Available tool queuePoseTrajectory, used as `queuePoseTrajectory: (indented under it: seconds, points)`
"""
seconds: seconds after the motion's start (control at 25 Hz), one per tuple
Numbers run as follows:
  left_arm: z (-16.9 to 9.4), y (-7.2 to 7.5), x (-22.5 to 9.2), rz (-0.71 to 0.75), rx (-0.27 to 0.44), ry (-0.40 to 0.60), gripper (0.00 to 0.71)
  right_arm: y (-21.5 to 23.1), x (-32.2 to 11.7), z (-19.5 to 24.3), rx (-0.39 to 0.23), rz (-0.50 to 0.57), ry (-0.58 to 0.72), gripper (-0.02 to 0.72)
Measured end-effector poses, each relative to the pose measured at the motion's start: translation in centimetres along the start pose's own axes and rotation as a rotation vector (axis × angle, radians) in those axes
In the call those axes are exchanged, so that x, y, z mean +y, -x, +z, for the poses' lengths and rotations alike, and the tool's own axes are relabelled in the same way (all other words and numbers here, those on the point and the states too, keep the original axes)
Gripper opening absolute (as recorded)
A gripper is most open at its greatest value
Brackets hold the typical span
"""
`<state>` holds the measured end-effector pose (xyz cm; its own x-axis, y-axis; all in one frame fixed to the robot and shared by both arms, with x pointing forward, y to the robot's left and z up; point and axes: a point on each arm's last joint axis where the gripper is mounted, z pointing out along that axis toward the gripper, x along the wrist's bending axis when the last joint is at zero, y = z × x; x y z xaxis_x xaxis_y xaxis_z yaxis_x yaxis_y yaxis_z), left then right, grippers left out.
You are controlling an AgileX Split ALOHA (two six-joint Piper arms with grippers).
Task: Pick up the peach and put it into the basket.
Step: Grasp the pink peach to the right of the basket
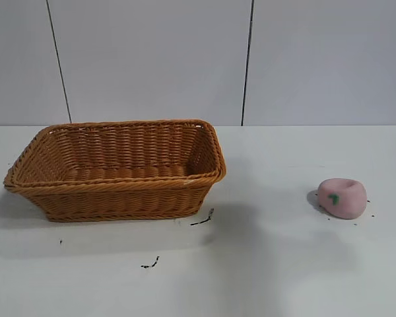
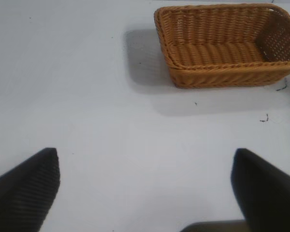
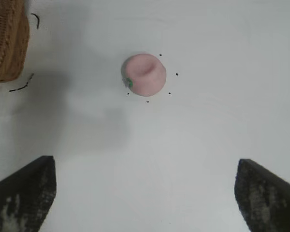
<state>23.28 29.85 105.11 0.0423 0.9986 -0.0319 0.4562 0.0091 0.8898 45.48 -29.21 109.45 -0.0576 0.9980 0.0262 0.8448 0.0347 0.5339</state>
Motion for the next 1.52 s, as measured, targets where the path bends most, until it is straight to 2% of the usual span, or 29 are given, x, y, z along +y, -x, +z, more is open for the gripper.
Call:
queuePoseTrajectory:
  seconds: [0.2, 0.36, 0.72, 1.16, 1.52]
  points:
    - [0.0, 0.0, 0.0, 0.0, 0.0, 0.0, 0.693, 0.5, 4.8, 7.0, 0.004, 0.007, -0.16, 0.695]
    - [0.0, 0.0, 0.0, 0.0, 0.0, 0.0, 0.693, 0.8, 7.6, 11.9, 0.007, 0.007, -0.229, 0.695]
    - [0.0, 0.0, 0.0, 0.0, 0.0, 0.0, 0.693, -1.1, 7.7, 20.0, 0.033, -0.04, -0.362, 0.695]
    - [0.0, 0.0, 0.0, 0.0, 0.0, 0.0, 0.693, -0.8, 5.9, 25.7, 0.011, -0.048, -0.411, 0.695]
    - [0.0, 0.0, 0.0, 0.0, 0.0, 0.0, 0.693, -0.7, 5.2, 27.4, 0.01, -0.048, -0.427, 0.695]
